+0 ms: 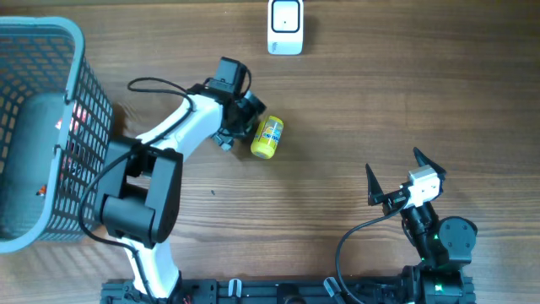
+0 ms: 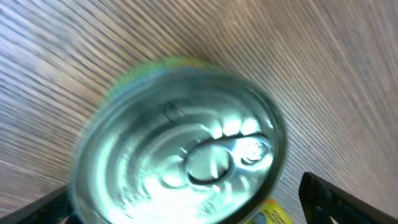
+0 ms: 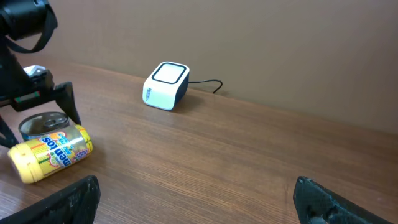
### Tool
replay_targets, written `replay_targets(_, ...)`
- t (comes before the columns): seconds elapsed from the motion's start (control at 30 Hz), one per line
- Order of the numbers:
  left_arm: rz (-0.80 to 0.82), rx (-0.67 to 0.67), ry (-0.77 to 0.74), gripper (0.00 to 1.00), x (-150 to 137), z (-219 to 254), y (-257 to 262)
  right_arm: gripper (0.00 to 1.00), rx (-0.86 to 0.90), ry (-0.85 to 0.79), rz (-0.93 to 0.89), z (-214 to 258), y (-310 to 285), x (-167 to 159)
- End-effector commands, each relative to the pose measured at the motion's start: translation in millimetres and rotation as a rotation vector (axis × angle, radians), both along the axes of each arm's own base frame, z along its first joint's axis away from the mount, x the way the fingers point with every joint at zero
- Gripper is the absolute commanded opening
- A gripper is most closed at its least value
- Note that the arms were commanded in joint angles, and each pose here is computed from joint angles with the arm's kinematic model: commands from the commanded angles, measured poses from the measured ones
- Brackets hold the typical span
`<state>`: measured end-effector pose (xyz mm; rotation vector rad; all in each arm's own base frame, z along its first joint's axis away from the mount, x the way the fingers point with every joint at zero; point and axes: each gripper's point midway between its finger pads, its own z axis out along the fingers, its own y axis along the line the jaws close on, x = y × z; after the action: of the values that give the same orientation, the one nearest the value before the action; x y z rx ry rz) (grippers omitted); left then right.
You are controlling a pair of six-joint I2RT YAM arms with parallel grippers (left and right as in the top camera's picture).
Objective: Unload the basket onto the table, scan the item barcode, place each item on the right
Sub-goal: 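Carry the tin can out and set it beside the Mentos bottle, then reach into the basket and grasp the orange Kleenex tissue pack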
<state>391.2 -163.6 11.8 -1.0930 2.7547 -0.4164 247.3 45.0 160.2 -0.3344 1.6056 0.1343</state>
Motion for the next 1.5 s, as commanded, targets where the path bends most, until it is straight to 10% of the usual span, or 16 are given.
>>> replay_targets(0.0, 0.037, 0.029, 0.058, 1.00, -15, -18, 2, 1.00, 0.010, -0.002, -0.005, 1, 0, 0)
replay_targets(0.3, -0.029, 0.147, -0.130, 1.00, -6, 66, 35, 1.00, 0.010, -0.001, -0.005, 1, 0, 0)
replay_targets(0.63, -0.265, 0.238, -0.819, 1.00, -27, 330, 65, 1.00, 0.011, 0.003, -0.005, 0, 0, 0)
replay_targets(0.83, 0.283, 0.571, -0.984, 1.00, -75, 443, 241, 1.00, 0.013, 0.004, -0.005, 0, 0, 0)
replay_targets(1.17, 0.611, 0.506, -0.372, 1.00, -78, 269, 434, 1.00, 0.014, 0.019, -0.002, -4, 0, 0)
replay_targets(1.47, 0.400, 0.333, -0.059, 1.00, -17, 95, 431, 1.00, 0.015, 0.038, -0.003, -8, 0, 0)
